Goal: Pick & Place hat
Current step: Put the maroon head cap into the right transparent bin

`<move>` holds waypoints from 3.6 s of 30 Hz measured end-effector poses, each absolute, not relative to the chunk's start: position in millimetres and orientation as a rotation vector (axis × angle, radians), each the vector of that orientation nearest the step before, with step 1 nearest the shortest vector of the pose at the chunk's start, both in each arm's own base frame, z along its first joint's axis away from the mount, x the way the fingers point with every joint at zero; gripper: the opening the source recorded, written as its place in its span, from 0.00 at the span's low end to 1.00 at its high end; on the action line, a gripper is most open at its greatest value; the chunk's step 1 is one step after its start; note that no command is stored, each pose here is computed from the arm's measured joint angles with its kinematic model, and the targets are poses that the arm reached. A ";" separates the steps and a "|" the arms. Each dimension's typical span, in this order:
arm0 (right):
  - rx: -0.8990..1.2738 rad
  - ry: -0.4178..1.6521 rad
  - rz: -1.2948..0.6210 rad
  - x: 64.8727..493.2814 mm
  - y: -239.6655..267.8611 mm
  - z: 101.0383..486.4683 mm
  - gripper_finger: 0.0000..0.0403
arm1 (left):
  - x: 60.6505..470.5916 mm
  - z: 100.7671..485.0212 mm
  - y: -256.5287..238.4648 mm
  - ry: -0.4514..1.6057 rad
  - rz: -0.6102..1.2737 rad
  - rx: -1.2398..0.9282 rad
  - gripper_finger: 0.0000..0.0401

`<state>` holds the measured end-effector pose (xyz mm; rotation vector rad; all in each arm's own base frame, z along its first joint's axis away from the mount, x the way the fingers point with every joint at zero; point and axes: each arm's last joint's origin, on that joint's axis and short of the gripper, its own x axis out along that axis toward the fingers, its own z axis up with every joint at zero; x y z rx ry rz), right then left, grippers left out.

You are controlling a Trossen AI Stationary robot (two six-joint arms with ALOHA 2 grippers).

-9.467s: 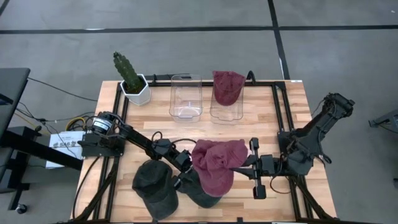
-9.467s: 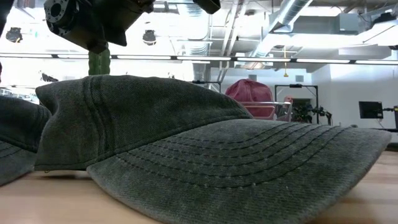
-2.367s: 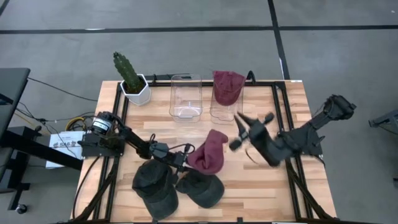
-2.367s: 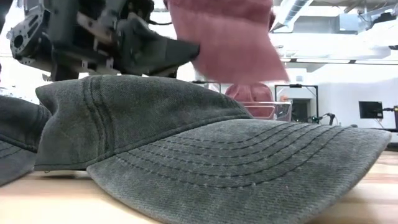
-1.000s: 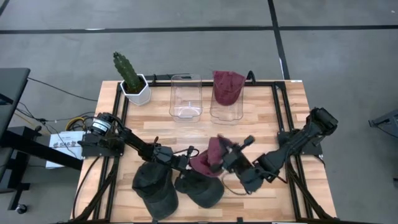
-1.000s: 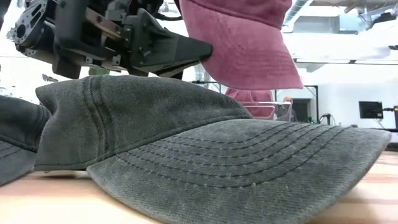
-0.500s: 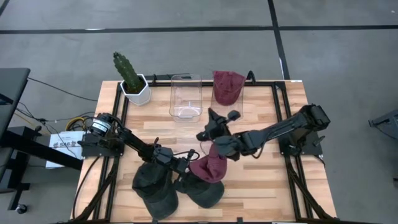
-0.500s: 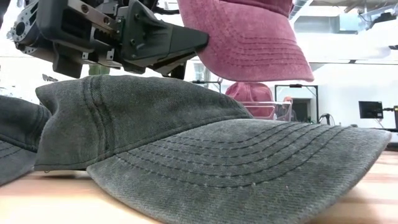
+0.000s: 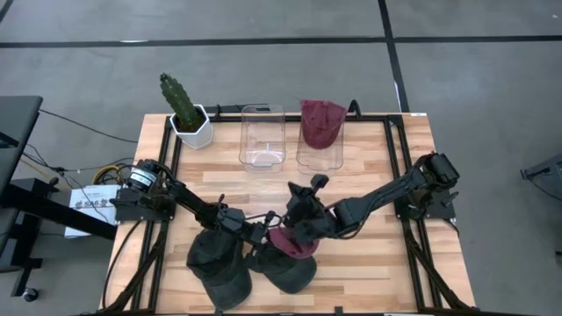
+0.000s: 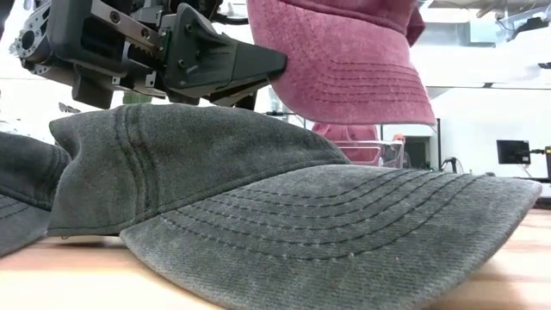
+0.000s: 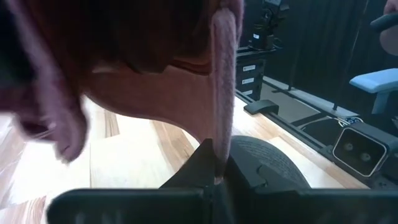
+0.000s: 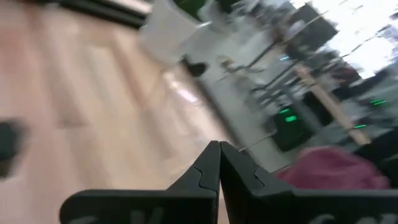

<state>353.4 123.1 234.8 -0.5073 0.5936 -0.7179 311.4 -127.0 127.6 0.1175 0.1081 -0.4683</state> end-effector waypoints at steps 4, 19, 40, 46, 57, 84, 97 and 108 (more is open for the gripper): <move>-0.419 0.612 -0.633 344.5 137.2 231.9 0.00 | 311.4 127.3 -127.0 0.111 -0.469 0.119 0.04; -0.316 0.479 -0.415 341.5 190.4 273.1 0.00 | 313.4 126.3 -121.6 0.123 -0.449 0.120 0.04; -0.593 0.524 -0.870 349.0 132.5 270.2 0.00 | 312.7 123.1 -121.3 0.156 -0.449 0.121 0.04; -0.680 0.604 -0.875 337.4 128.1 262.7 0.00 | 312.7 123.1 -121.3 0.155 -0.449 0.121 0.04; -0.470 0.837 -0.474 324.7 153.4 249.1 0.00 | 311.9 123.0 -123.1 0.156 -0.484 0.118 0.04; -0.442 0.531 -0.828 330.8 146.6 295.4 0.00 | 312.2 123.0 -122.4 0.157 -0.472 0.115 0.05; -0.202 0.614 -0.500 346.6 160.7 280.0 0.00 | 312.0 122.3 -122.6 0.162 -0.478 0.121 0.05; -0.504 0.386 -0.814 341.2 170.9 329.8 0.00 | 308.2 125.8 -129.4 0.131 -0.754 0.065 0.04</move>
